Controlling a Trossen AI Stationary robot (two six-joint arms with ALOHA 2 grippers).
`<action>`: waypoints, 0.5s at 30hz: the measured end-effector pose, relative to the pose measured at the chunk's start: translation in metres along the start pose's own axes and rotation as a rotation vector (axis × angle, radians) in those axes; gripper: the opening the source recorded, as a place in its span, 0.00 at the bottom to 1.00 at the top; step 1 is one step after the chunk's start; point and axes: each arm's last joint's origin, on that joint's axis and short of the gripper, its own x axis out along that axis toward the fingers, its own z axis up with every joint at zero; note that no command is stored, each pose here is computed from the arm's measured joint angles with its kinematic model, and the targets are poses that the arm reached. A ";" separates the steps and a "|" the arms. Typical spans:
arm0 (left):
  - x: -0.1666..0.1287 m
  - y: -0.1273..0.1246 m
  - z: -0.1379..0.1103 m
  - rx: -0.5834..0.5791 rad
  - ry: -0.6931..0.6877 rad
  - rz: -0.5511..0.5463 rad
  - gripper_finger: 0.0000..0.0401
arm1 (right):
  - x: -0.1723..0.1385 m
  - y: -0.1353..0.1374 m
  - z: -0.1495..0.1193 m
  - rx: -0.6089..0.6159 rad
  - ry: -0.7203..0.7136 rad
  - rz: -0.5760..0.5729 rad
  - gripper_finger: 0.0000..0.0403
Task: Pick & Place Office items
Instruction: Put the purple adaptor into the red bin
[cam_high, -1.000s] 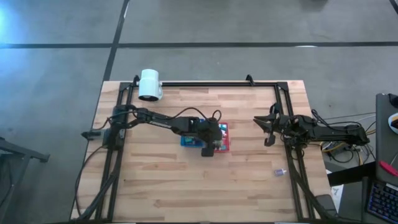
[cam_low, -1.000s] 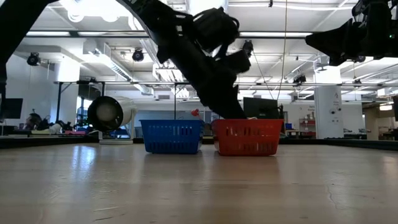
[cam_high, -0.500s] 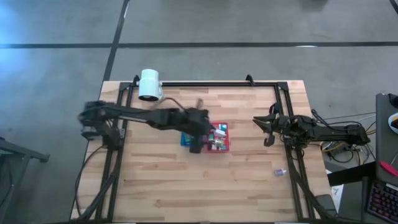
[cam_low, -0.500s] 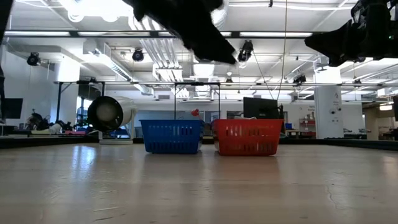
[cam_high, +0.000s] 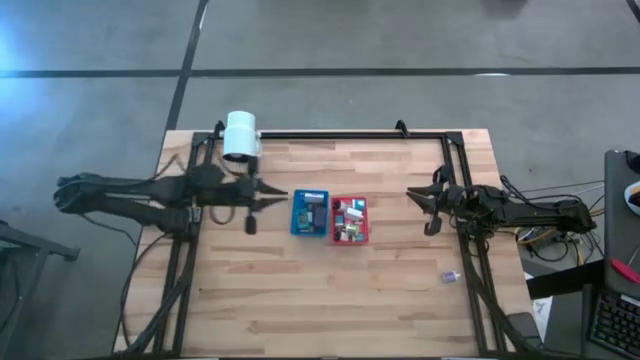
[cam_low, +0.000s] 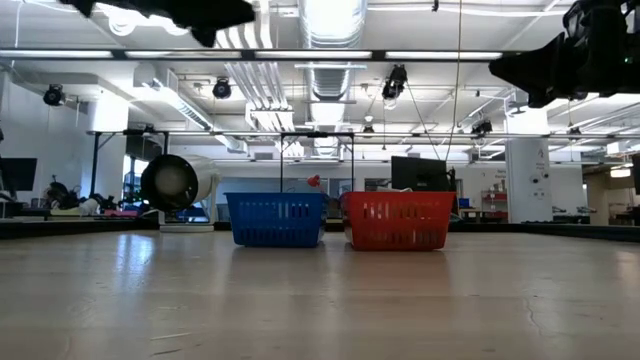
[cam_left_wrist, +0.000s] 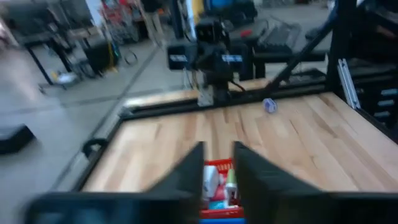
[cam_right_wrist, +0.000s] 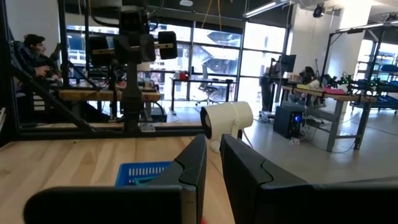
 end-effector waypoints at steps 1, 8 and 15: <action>-0.010 0.000 -0.002 0.004 -0.022 0.010 0.15 | 0.000 0.000 0.000 0.000 -0.001 0.000 0.11; -0.061 -0.002 -0.031 -0.003 -0.120 0.135 0.05 | 0.000 0.000 0.001 0.009 -0.007 -0.001 0.11; -0.080 -0.004 -0.071 -0.015 -0.196 0.196 0.01 | 0.000 0.000 0.001 0.013 -0.010 -0.001 0.11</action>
